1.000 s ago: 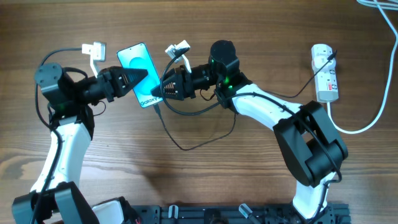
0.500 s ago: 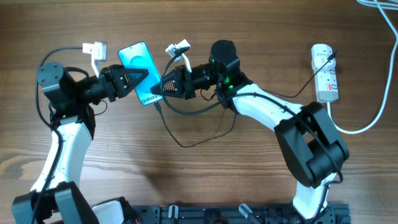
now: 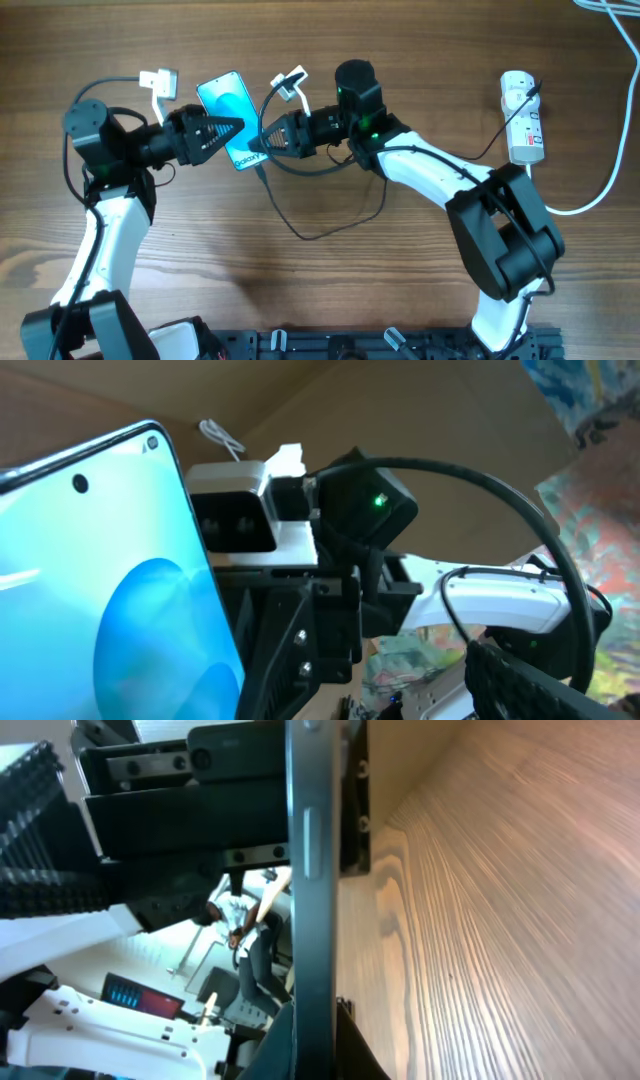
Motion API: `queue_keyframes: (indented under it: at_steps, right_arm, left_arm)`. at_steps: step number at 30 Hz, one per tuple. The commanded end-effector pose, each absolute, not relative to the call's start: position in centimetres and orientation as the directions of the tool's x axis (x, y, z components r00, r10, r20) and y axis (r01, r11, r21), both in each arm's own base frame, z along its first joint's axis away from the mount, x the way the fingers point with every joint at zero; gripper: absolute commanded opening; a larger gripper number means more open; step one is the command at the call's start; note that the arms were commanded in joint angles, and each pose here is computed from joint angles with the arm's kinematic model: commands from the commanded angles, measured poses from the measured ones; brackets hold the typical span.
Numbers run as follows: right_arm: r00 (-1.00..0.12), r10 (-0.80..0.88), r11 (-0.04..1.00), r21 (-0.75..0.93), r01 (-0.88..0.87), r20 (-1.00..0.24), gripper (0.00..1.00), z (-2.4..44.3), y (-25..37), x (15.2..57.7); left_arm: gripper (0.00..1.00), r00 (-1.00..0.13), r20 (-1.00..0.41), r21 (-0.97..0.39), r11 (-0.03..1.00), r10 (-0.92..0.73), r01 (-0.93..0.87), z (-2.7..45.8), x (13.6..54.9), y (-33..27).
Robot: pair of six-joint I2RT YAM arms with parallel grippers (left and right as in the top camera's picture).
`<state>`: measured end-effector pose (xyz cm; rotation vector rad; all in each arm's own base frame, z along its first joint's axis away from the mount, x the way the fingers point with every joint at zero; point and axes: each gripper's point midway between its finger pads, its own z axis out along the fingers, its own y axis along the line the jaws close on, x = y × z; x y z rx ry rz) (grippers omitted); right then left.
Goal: Plug charger to phone and switch on socket
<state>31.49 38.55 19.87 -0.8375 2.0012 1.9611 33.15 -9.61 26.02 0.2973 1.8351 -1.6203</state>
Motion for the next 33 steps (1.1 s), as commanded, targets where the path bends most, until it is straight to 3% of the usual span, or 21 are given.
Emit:
queue_keyframes:
  at_steps: [1, 8, 16, 25, 33]
  right_arm:
    - [-0.85, -0.169, 0.106, 0.848, -0.518, -0.498, 0.04, 16.8, 36.1, 35.0]
    - [-0.883, -0.157, 0.266, 0.842, -0.469, -0.442, 0.04, 13.2, 34.4, 36.0]
    - [-0.883, -0.154, 0.27, 0.84, -0.47, -0.444, 0.04, 13.2, 34.3, 36.2]
    - [-0.911, -0.056, 0.369, 0.839, -0.4, -0.409, 0.04, 12.4, 32.8, 38.7]
    - [-0.936, 0.017, 0.538, 0.793, -0.287, -0.351, 0.04, 9.3, 30.7, 40.1]
  left_arm:
    - [1.0, -0.713, -0.655, -0.755, 0.226, -0.249, 0.615, 26.9, 33.3, -9.5]
    - [1.0, -0.678, -0.695, -0.719, 0.242, -0.239, 0.652, 26.9, 33.3, -9.4]
    - [1.0, -0.657, -0.702, -0.712, 0.293, -0.275, 0.638, 26.6, 34.4, -9.0]
    - [1.0, -0.676, -0.583, -0.791, 0.505, -0.45, 0.346, 21.6, 38.2, -6.0]
    - [1.0, -0.663, -0.524, -0.794, 0.588, -0.535, 0.154, 18.8, 39.3, -3.9]
